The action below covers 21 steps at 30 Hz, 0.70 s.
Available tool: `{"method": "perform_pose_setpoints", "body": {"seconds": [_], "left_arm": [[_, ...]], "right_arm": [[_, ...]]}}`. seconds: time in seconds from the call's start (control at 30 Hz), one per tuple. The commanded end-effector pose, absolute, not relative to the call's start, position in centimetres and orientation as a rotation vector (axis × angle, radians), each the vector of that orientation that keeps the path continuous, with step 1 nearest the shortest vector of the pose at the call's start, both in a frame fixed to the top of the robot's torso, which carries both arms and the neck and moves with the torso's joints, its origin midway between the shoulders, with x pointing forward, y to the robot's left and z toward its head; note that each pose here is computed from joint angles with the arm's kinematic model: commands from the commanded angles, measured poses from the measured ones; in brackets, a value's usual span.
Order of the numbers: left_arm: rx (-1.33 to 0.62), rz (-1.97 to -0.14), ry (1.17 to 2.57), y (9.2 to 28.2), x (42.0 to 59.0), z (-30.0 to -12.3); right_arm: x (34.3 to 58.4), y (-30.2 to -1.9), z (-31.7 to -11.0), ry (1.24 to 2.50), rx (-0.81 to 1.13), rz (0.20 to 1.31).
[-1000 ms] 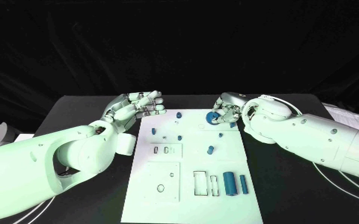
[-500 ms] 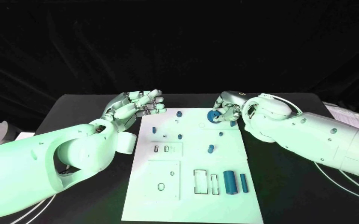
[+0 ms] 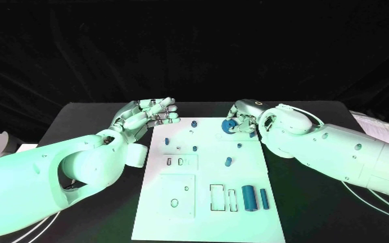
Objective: Assemble the parts on the task board
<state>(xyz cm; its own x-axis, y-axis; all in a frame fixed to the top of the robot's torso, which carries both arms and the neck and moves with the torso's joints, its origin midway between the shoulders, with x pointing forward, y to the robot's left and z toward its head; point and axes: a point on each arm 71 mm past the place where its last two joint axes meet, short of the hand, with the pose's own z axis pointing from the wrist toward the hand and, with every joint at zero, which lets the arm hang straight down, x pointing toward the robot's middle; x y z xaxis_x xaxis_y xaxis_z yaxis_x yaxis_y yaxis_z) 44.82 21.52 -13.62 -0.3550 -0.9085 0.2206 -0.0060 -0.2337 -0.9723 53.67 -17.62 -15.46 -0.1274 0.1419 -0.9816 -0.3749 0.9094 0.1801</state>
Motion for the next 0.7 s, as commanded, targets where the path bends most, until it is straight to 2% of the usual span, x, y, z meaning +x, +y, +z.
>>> {"method": "perform_pose_setpoints", "body": {"seconds": [0.03, 0.43, 0.7], "left_arm": [[-1.150, -1.700, 1.326, 21.3, 44.8, -13.5], [-1.149, -1.705, 1.329, 21.1, 44.8, -13.5], [-1.148, -1.711, 1.332, 20.9, 44.8, -13.5]], "right_arm": [[53.2, -16.5, -14.9, 1.562, -0.188, 0.481], [51.8, -11.4, -13.9, 1.471, -0.266, 0.572], [51.6, -8.8, -14.8, 1.485, -0.304, 0.596]]}}
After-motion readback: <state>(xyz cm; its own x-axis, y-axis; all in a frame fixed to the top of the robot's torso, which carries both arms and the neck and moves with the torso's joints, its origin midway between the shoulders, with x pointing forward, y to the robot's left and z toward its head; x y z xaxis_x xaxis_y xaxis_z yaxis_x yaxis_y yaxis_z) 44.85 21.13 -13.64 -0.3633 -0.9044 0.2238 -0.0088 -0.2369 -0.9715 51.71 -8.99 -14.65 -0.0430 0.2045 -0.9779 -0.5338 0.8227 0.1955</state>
